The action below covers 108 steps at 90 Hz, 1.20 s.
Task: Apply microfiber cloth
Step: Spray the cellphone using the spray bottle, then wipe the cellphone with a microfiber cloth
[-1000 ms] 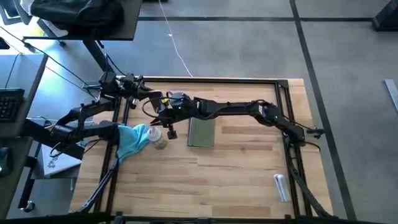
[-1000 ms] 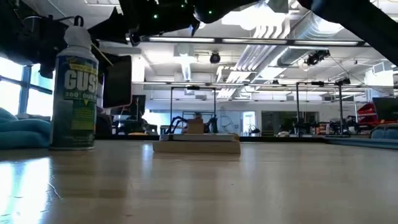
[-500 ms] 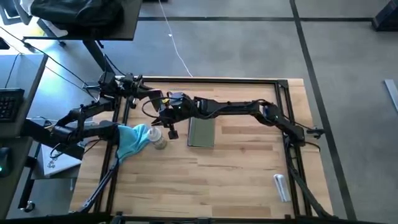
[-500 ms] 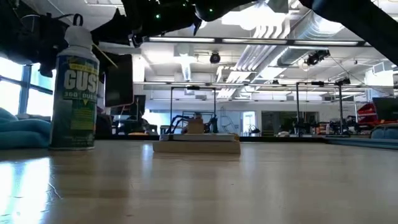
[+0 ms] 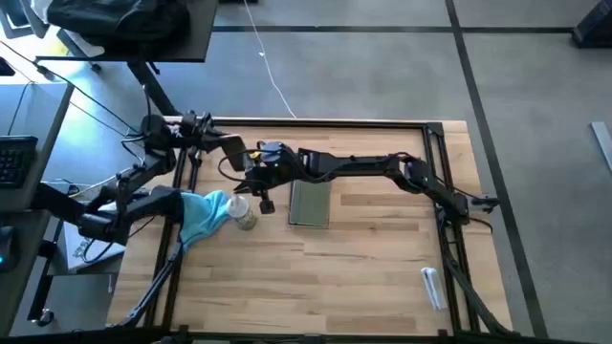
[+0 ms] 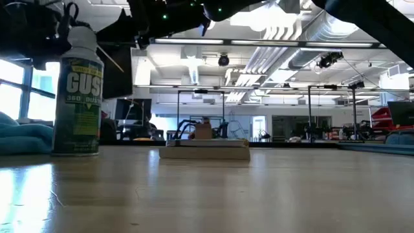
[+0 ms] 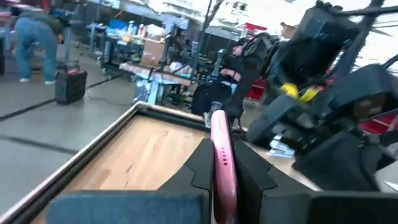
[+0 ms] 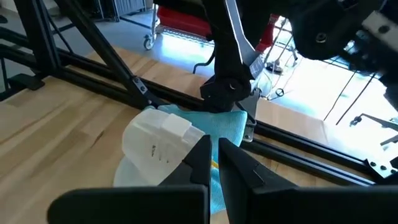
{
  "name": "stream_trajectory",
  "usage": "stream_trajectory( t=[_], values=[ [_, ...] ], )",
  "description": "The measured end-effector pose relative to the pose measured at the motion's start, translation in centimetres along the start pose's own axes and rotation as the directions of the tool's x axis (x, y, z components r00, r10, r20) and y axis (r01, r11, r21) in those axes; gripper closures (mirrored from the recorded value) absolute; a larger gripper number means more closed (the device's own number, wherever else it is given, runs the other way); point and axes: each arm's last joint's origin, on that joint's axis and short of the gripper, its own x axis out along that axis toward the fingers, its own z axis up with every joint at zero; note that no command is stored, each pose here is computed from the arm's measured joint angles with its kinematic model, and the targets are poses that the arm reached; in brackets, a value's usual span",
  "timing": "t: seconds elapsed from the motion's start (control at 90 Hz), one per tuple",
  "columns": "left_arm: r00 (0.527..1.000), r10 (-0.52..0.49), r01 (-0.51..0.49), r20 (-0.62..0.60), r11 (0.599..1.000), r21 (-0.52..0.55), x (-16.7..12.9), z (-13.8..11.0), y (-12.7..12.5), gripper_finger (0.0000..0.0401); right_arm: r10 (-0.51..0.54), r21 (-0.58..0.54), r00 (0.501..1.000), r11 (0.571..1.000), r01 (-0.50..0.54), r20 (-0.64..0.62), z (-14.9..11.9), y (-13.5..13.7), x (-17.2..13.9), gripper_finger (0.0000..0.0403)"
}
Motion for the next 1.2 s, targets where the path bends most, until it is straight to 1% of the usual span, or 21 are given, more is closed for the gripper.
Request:
stream_trajectory(
  t=[0.089,0.189,0.322,0.411,0.478,0.556,0.678,0.767,0.811,0.878,0.933,0.989,1.067,1.133,1.2],
  values=[
    [0.999,0.047,-0.048,-0.015,0.998,-0.039,-0.1,-1.3,0.4,0.0391,0.000,-0.003,1.000,1.000,0.000,0.000,0.0,0.0,0.0,0.0403],
    [0.996,0.065,-0.069,-0.055,0.996,-0.065,0.3,-2.5,0.5,0.0391,-0.001,-0.019,1.000,1.000,0.001,0.003,0.0,0.0,0.0,0.0403],
    [0.996,0.034,-0.038,-0.087,0.998,-0.047,1.1,-3.1,0.2,0.0391,-0.008,-0.048,1.000,0.999,0.009,0.020,0.5,-0.1,-0.3,0.0403],
    [0.996,0.022,-0.025,-0.087,0.999,-0.037,1.4,-3.1,0.1,0.0391,-0.026,-0.087,1.000,0.996,0.027,0.014,1.5,-0.2,-1.4,0.0403],
    [0.996,0.050,-0.053,-0.080,0.998,-0.035,1.4,-3.0,0.2,0.0391,-0.053,-0.130,0.999,0.990,0.052,-0.005,2.6,-0.3,-2.8,0.0403],
    [0.993,0.091,-0.095,-0.073,0.994,-0.048,1.4,-2.8,0.3,0.0391,-0.067,-0.212,0.998,0.975,0.067,0.004,4.9,-0.2,-5.4,0.0403],
    [0.997,0.062,-0.064,-0.056,0.997,-0.038,1.9,-1.2,0.1,0.0391,-0.116,-0.329,0.991,0.935,0.131,0.067,9.2,0.4,-10.4,0.0403],
    [0.998,0.036,-0.037,-0.045,0.999,-0.019,2.5,0.1,-0.1,0.0391,-0.170,-0.360,0.984,0.916,0.175,0.046,11.3,1.0,-14.0,0.0403],
    [0.999,0.022,-0.022,-0.036,1.000,0.004,2.8,1.0,-0.3,0.0391,-0.189,-0.353,0.982,0.918,0.183,0.019,11.8,1.2,-15.5,0.0403],
    [1.000,-0.001,0.001,-0.024,0.999,0.038,3.3,2.2,-0.6,0.0391,-0.219,-0.312,0.975,0.929,0.200,-0.027,12.4,1.5,-17.9,0.0403],
    [0.999,-0.025,0.026,-0.020,0.998,0.058,3.8,3.1,-0.9,0.0391,-0.232,-0.264,0.971,0.942,0.207,-0.065,12.6,1.6,-19.6,0.0403],
    [0.998,-0.055,0.056,-0.020,0.996,0.074,4.4,4.0,-1.3,0.0391,-0.230,-0.209,0.965,0.957,0.200,-0.129,12.3,1.9,-20.5,0.0403],
    [0.995,-0.097,0.099,-0.020,0.991,0.092,5.2,5.2,-1.9,0.0391,-0.206,-0.138,0.947,0.975,0.177,-0.245,11.3,2.4,-20.8,0.0403],
    [0.990,-0.139,0.141,-0.027,0.985,0.096,6.0,6.2,-2.7,0.0391,-0.182,-0.094,0.922,0.983,0.159,-0.342,10.4,2.7,-20.8,0.0403],
    [0.985,-0.171,0.173,-0.036,0.979,0.102,6.6,7.0,-3.6,0.0391,-0.154,-0.064,0.904,0.988,0.140,-0.398,9.5,3.3,-20.3,0.0403]
  ],
)
